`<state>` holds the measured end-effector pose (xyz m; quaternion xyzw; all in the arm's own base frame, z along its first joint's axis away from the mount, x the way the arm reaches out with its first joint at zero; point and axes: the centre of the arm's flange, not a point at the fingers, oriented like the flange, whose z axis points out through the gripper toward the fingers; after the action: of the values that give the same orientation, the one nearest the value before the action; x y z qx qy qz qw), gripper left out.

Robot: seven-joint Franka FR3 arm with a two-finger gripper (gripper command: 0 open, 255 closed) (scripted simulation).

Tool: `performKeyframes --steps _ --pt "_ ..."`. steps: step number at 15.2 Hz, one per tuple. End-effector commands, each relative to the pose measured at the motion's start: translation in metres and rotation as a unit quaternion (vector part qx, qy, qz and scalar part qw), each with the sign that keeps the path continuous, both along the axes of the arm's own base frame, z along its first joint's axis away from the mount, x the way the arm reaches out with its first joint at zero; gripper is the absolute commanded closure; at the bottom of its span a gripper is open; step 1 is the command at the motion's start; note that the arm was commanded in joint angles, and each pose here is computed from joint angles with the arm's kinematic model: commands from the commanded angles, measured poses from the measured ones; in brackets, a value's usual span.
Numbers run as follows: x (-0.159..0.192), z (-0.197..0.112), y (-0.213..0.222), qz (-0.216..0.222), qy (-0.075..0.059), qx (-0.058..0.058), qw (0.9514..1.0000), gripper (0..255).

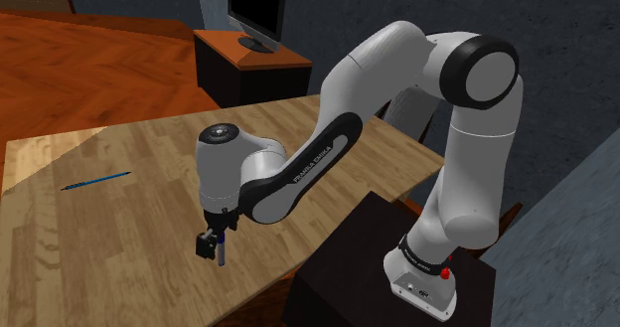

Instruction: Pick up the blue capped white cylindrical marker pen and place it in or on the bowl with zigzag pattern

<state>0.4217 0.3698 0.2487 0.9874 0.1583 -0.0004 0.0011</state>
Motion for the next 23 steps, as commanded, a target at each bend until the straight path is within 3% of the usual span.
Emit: performKeyframes --steps 1,2,11,23 --pt "0.0 0.0 0.0 0.0 0.0 0.0 1.0 0" --pt "0.0 0.0 0.0 0.0 0.0 0.0 1.0 255" --pt "0.0 0.0 0.0 0.0 0.0 0.0 1.0 255" --pt "0.0 0.063 0.0 0.0 0.0 0.0 1.0 255"
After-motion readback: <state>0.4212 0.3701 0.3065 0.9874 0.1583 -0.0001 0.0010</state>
